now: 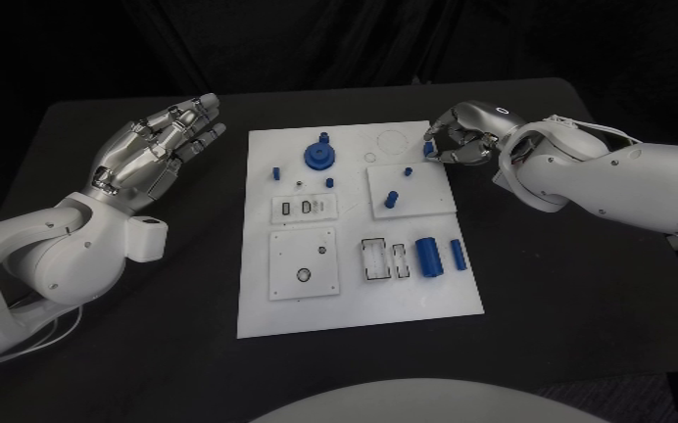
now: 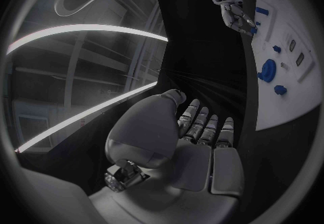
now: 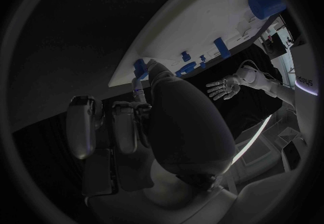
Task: Assemble the parts on the task board
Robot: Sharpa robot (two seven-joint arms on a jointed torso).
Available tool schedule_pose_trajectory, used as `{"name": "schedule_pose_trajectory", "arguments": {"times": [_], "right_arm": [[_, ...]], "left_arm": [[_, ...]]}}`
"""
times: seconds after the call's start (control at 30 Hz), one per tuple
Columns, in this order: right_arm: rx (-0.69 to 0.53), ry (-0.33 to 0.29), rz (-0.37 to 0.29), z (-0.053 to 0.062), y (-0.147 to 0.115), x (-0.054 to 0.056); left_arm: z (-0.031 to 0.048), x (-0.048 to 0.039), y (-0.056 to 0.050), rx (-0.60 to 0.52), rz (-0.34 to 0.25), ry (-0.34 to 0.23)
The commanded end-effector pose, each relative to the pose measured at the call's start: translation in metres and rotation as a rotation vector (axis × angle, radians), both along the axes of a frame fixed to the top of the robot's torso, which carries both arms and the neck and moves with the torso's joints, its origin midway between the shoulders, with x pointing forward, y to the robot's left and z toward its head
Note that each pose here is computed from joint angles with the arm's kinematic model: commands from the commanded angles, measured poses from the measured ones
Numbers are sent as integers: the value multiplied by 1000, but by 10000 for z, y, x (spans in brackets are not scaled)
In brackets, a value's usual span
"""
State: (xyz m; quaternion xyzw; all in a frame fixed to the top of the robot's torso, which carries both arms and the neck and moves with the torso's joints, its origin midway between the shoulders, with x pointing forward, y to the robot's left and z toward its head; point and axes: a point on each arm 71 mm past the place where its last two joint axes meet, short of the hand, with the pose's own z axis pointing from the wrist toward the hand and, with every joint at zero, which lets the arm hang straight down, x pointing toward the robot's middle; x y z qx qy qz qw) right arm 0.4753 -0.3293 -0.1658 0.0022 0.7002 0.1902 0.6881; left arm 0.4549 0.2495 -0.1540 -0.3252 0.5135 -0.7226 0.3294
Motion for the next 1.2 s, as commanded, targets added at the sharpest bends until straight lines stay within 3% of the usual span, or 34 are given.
{"name": "schedule_pose_trajectory", "arguments": {"times": [0.03,0.87,1.2], "right_arm": [[-7,16,-24,-23,-19,5],[-10,14,-22,-31,10,46],[21,-51,14,24,77,7]], "left_arm": [[84,-31,16,-82,-3,-111],[51,-30,13,-76,-15,-89],[35,-29,17,-73,-21,-79]]}}
